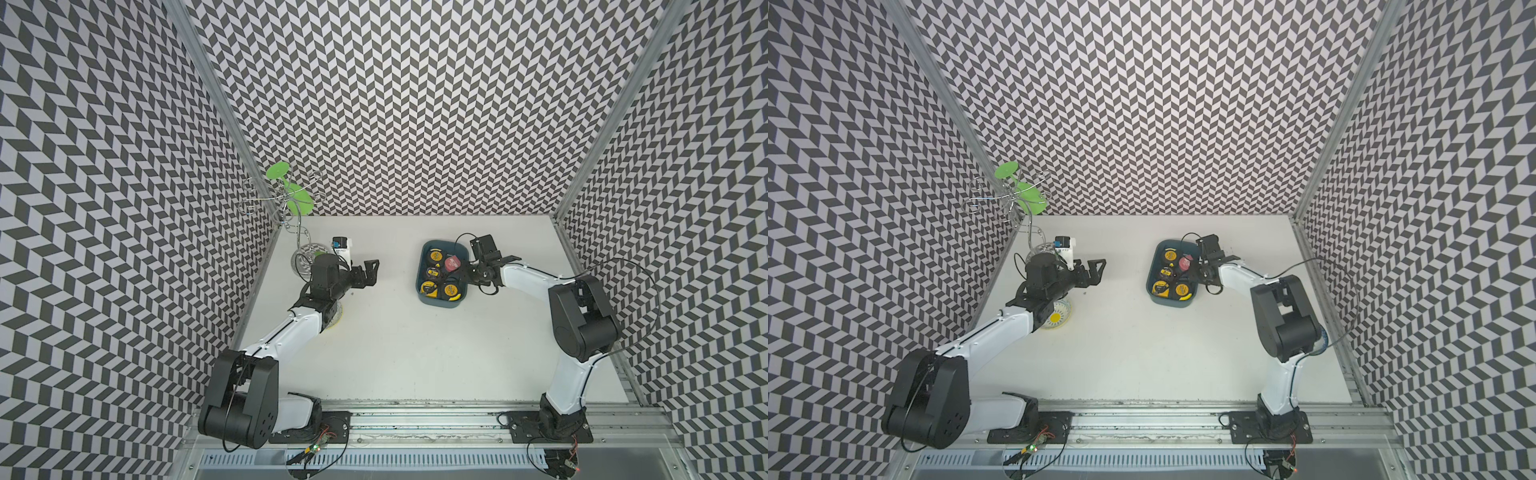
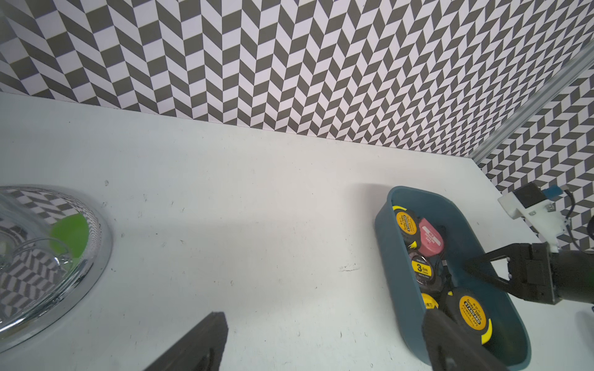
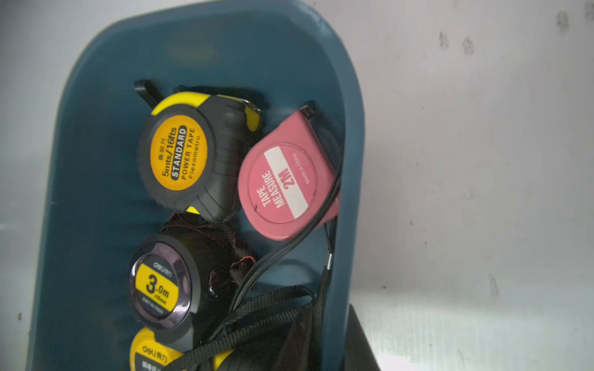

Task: Take the tape measure out of the storage box
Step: Move the storage box to the center of the board.

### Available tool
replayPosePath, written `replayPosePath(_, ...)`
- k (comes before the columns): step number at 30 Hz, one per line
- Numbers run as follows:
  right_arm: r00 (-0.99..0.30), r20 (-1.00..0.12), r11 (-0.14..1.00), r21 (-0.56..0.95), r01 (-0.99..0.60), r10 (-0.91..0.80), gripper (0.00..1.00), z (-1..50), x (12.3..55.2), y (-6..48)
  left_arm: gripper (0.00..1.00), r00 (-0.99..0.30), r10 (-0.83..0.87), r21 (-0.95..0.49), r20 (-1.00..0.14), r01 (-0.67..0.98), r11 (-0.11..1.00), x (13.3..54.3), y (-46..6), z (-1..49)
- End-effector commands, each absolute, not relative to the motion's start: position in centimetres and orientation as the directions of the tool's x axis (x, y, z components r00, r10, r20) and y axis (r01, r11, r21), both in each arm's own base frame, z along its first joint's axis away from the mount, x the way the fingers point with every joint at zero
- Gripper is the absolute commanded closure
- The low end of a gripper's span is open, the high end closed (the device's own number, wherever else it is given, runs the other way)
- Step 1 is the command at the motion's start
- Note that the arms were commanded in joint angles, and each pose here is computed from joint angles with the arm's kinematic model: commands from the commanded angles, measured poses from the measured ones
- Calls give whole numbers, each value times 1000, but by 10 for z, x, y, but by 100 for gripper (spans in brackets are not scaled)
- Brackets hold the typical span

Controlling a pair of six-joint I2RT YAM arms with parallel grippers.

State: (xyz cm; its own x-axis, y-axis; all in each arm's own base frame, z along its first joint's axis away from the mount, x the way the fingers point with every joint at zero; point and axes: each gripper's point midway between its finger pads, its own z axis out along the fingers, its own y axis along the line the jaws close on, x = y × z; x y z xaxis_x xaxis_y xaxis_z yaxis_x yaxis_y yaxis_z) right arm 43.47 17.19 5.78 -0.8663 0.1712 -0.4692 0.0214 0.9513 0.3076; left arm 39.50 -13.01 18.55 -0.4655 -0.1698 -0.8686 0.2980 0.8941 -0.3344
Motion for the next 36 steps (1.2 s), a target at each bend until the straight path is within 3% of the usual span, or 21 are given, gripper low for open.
replayPosePath(1, -871, -474, 944, 328, -35, 132, 83, 67, 426, 191, 0, -477, -166, -340, -863, 307, 889, 386, -133, 185)
replayPosePath(26, -914, -400, 886, 395, -243, -72, 83, 62, 321, 310, 0, -496, -187, -349, -848, 257, 901, 357, -120, 180)
replayPosePath(36, -925, -371, 867, 433, -247, -79, 83, 68, 303, 332, 0, -517, -175, -346, -838, 254, 903, 355, -121, 178)
